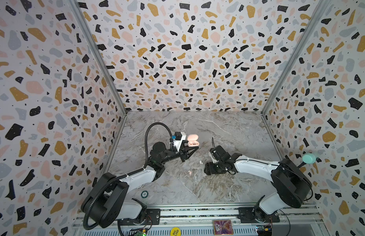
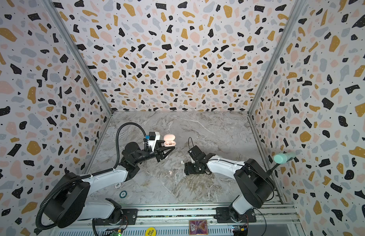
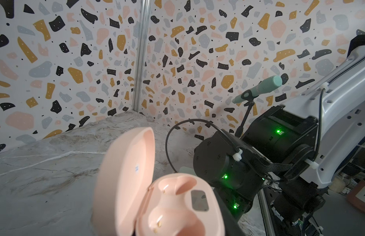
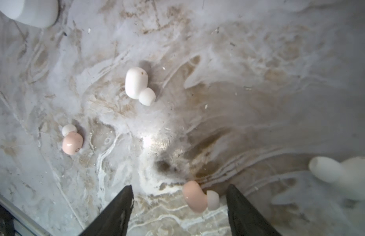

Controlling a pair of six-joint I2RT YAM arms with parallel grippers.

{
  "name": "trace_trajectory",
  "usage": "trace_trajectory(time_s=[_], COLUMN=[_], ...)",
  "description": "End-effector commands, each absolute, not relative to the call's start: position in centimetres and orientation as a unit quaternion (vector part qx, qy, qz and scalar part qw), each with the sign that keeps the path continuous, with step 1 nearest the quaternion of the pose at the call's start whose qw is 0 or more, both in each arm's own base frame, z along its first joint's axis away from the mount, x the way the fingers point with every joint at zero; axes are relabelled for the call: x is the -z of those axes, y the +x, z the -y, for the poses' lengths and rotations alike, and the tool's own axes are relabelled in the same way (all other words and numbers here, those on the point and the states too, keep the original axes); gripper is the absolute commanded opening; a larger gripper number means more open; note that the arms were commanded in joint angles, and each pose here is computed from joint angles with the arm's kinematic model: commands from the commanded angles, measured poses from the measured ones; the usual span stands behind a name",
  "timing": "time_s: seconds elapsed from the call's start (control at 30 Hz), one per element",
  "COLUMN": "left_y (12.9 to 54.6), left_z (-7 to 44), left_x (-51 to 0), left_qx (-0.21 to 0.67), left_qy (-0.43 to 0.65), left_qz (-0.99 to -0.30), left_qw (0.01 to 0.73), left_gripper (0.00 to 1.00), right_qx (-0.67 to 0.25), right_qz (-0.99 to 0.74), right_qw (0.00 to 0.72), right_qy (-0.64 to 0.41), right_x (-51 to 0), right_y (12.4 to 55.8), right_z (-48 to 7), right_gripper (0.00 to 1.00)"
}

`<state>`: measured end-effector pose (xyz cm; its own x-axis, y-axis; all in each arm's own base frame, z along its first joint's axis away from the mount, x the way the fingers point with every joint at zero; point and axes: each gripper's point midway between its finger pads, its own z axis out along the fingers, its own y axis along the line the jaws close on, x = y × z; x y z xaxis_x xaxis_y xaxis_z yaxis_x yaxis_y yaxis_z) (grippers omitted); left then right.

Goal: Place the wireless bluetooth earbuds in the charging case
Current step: 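Move the right gripper over the scattered earbuds and lower toward a pink earbud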

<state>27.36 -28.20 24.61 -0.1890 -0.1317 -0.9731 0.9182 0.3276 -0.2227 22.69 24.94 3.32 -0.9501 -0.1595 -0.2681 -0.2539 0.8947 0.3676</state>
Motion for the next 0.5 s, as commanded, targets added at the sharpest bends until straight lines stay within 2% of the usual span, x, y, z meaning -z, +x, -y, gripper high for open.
trace_trajectory(time_s=[0.0,0.47], left_y=[27.4,27.4], left_z=[28.0,28.0], left_x=[-26.6,-26.5], left_qx=[0.474,0.474], left_qy=[0.334,0.333], left_qz=[-0.577,-0.578], left_qw=[0.575,0.574], left_gripper=[0.34,0.34], right_qx=[-0.224,-0.306], right_qz=[-0.964,-0.938], right_qw=[0.102,0.102], right_qy=[-0.1,-0.125], right_x=[-3.4,-7.6], right_y=[22.4,21.1], right_z=[-25.6,-28.9], right_gripper=[0.73,0.73])
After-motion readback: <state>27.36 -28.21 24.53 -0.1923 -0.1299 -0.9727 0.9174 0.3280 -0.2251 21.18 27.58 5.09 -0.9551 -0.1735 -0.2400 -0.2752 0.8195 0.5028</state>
